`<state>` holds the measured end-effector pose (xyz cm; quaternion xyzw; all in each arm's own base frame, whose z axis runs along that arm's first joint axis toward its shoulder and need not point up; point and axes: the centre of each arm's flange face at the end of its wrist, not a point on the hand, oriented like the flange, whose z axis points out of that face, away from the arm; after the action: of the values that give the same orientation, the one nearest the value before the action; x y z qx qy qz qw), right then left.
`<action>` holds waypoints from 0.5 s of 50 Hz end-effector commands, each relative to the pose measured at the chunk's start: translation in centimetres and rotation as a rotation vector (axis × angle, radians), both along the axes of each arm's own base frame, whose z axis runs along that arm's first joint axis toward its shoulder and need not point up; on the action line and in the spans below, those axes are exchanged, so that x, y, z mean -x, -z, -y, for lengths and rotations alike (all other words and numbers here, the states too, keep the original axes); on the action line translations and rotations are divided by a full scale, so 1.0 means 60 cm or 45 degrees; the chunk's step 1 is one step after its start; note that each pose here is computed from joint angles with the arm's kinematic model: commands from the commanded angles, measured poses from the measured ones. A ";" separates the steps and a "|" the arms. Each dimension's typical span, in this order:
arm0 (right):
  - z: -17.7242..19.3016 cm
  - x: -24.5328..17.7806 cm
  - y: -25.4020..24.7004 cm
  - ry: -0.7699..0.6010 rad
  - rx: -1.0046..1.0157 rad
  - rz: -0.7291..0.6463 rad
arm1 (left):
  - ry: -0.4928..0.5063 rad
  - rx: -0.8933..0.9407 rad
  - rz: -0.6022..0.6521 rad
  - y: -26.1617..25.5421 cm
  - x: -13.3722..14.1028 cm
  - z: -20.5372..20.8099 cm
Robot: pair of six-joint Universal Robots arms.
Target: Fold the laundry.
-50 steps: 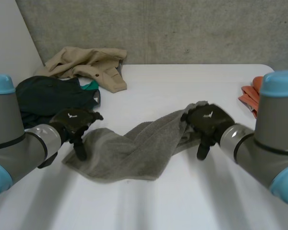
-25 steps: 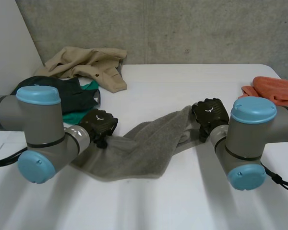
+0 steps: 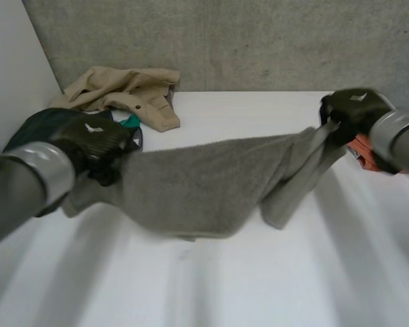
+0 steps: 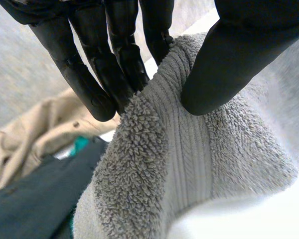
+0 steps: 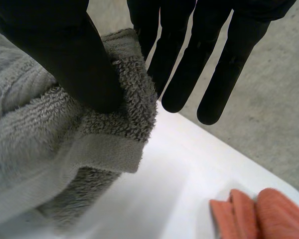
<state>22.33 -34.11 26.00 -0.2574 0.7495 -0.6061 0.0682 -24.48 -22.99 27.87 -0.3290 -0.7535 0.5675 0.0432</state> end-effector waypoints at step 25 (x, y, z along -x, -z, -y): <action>0.192 -0.025 0.119 0.182 0.459 -0.188 | -0.134 0.068 -0.073 0.120 0.069 0.226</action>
<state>24.38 -45.25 17.35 -0.2998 0.6715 -0.6759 -0.0477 -28.68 -35.76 17.69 -0.2929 -0.7699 0.5668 0.0156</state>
